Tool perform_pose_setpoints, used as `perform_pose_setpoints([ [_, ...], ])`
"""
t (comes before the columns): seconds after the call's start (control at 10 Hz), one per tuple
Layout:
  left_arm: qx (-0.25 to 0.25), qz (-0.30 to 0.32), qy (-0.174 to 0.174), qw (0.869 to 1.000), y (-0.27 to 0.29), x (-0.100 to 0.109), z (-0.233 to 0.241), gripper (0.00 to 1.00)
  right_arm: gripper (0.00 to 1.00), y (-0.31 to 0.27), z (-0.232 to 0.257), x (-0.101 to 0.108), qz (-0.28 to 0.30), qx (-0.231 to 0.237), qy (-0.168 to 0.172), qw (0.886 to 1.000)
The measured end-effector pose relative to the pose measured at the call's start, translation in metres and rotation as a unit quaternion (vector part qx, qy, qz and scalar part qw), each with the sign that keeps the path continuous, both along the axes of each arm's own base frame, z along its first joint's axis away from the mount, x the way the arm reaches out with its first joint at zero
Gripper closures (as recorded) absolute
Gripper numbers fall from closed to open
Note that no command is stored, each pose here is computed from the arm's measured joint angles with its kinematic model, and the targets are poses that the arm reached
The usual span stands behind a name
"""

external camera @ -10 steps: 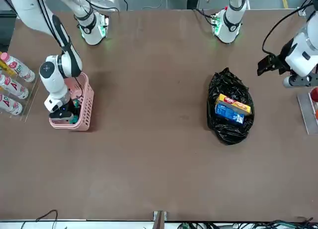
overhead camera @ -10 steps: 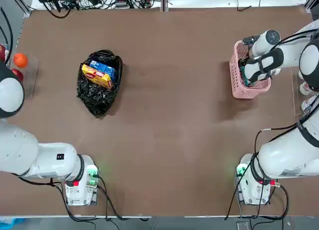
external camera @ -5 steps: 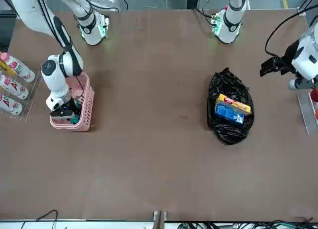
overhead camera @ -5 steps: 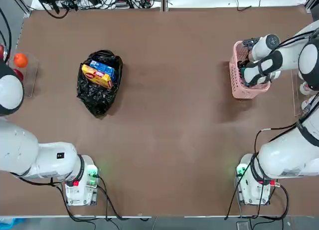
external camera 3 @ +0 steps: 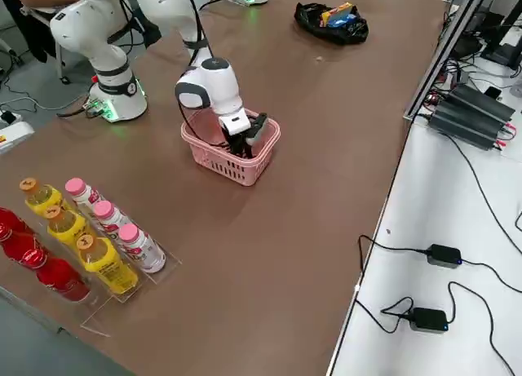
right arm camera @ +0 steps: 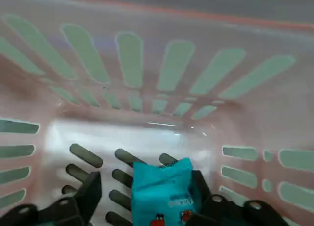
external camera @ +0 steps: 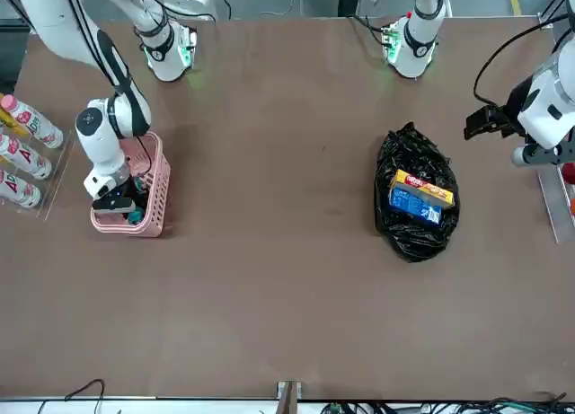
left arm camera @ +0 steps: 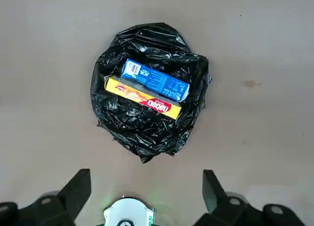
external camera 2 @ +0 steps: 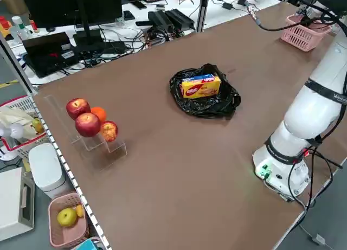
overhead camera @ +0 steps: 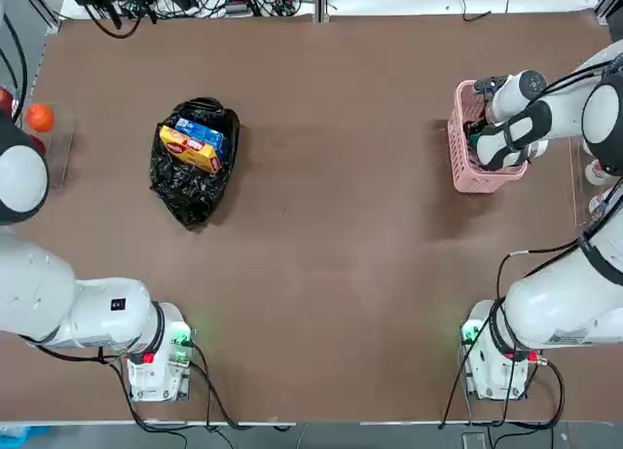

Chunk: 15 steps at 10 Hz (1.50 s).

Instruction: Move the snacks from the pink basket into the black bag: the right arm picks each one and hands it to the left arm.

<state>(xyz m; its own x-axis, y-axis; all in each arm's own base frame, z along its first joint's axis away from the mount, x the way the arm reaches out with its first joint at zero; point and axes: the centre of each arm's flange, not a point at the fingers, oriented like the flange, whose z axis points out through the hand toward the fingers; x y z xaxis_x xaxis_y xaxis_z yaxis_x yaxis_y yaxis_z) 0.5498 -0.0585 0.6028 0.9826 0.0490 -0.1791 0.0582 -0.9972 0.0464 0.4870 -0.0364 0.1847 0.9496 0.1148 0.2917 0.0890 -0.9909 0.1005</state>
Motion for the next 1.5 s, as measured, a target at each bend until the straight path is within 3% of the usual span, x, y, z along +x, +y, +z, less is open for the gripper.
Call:
perform_pose_setpoints([
  [0.7, 0.0, 0.003, 0.0, 1.0, 0.0036, 0.0004, 0.0003, 0.0, 0.39, -0.0013, -0.0003, -0.0006, 0.001, -0.001, 0.001, 1.0],
  [1.2, 0.0, 0.004, 0.0, 1.0, 0.0044, 0.0005, 0.0003, 0.0, 0.67, -0.0006, -0.0017, -0.0025, 0.003, -0.001, 0.003, 1.0],
  [1.5, 0.0, 0.004, 0.0, 1.0, 0.0044, 0.0005, 0.0004, 0.0, 0.78, -0.0004, -0.0008, -0.0026, 0.004, -0.001, 0.001, 1.0],
])
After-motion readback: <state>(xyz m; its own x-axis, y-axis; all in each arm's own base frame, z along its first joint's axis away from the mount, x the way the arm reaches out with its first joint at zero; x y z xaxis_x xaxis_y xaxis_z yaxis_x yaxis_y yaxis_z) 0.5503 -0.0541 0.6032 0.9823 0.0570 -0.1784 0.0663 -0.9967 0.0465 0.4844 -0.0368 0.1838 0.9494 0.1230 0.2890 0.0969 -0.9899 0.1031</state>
